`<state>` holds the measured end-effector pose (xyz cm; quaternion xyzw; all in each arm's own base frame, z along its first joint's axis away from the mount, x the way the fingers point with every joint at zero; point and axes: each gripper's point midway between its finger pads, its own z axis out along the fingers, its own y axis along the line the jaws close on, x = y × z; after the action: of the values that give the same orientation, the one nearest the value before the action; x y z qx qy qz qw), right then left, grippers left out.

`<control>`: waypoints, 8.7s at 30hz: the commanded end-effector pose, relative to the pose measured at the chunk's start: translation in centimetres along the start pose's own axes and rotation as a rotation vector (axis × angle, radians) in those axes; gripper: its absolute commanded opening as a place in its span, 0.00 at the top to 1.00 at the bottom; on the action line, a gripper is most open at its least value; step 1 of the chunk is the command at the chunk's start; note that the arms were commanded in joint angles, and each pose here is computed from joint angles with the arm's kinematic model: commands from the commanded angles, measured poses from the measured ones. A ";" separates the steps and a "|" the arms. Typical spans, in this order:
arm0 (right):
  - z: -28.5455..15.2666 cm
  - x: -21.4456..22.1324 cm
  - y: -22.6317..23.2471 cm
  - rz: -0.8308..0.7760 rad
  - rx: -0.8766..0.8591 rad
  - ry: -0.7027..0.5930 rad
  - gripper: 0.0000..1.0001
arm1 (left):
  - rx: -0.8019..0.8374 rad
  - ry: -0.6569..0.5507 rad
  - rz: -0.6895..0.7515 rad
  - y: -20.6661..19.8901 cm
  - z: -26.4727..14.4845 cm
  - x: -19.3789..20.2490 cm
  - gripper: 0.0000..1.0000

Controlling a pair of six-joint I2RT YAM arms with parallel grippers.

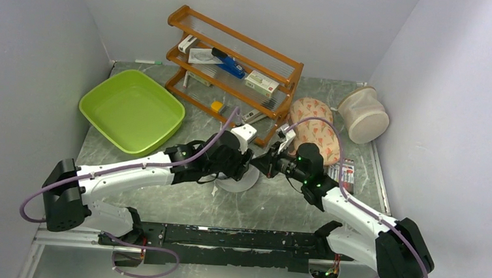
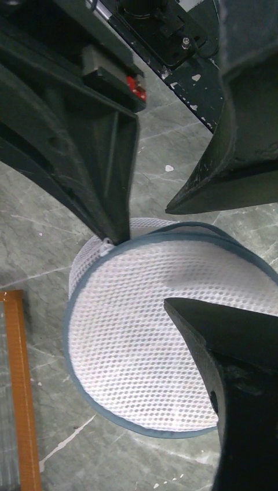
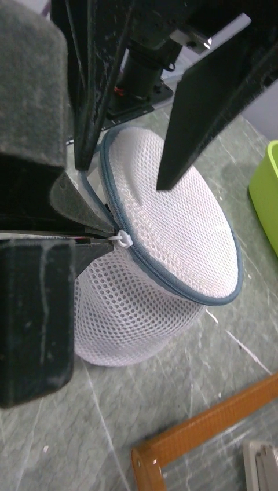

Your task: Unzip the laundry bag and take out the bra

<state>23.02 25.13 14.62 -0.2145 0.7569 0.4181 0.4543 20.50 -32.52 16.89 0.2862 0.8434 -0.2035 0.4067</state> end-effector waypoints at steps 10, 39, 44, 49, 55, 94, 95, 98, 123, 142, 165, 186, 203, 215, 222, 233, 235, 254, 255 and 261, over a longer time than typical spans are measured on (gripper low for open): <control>-0.1 -0.2 2.6 -0.048 -0.084 -0.019 1.00 | -0.014 -0.018 0.019 -0.1 1.0 -0.9 0.56; 0.0 -0.1 -0.5 -0.110 0.055 -0.012 1.00 | 0.028 0.017 0.022 -0.5 -0.2 -0.1 0.74; 0.1 0.8 2.1 -0.147 -0.050 0.029 1.00 | 0.089 -0.028 0.025 -1.9 0.0 -1.9 0.48; -0.1 0.2 3.2 -0.142 -0.071 0.000 1.00 | 0.084 -0.019 0.034 -2.1 0.6 -1.9 0.35; -0.1 -0.3 4.0 -0.113 -0.106 -0.036 1.00 | 0.040 0.028 0.039 -1.1 1.2 -0.3 0.51; -0.3 -1.0 3.7 -0.069 -0.144 -0.051 1.00 | -0.009 -0.034 0.039 0.1 -0.6 -1.8 0.40; -0.3 -1.0 3.8 -0.070 -0.144 -0.049 1.00 | -0.019 -0.029 0.038 0.2 -0.5 -1.7 0.47; -0.4 -0.9 3.6 -0.076 -0.130 -0.048 1.00 | -0.035 -0.030 0.036 0.6 -0.7 -1.6 0.67; 1.3 -0.3 -2.0 -0.126 0.115 0.012 1.00 | 0.131 -0.132 0.192 -0.5 -7.5 -3.8 0.93; 2.6 -0.2 2.0 -0.169 -0.150 0.010 1.00 | 0.336 -0.276 0.214 -4.1 -11.8 -8.2 0.93; -2.9 0.7 0.7 0.112 0.352 0.217 0.03 | -0.173 -0.130 -0.090 2.8 -8.8 -10.1 0.93; -1.3 1.5 7.1 0.064 0.206 0.210 0.01 | -0.301 -0.080 -0.172 5.9 -9.1 -10.3 0.93; -1.7 2.9 -1.0 -0.088 0.526 0.258 0.69 | -0.365 0.001 -0.280 10.9 -9.0 -7.4 0.93; 0.2 -0.8 -4.1 -0.204 0.397 0.199 1.00 | -0.447 0.165 -0.430 13.7 -10.8 0.7 0.90; 1.5 -0.4 -2.9 -0.219 0.289 0.179 1.00 | -0.608 0.204 -0.408 16.5 -11.0 2.0 0.38; 1.0 -0.7 -3.3 -0.234 0.305 0.110 1.00 | -0.157 0.058 -0.394 10.2 -7.4 -2.3 0.27; 1.1 -0.8 -3.1 -0.225 0.298 0.087 1.00 | -0.066 0.082 -0.428 8.5 -6.1 -1.6 0.30; 0.8 0.9 -2.6 -0.232 0.225 0.025 1.00 | -0.071 0.127 -0.534 8.6 0.3 1.4 0.36; 0.7 0.9 -2.6 -0.231 0.225 0.023 1.00 | -0.082 0.136 -0.527 8.8 0.3 1.5 0.35; 0.6 1.2 -2.5 -0.233 0.213 0.009 1.00 | -0.080 0.189 -0.535 8.6 0.5 3.2 0.48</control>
<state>24.33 24.05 11.38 -0.2577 0.7833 0.2673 0.4986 24.52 -25.24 12.50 0.0576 0.9324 -0.2383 0.2655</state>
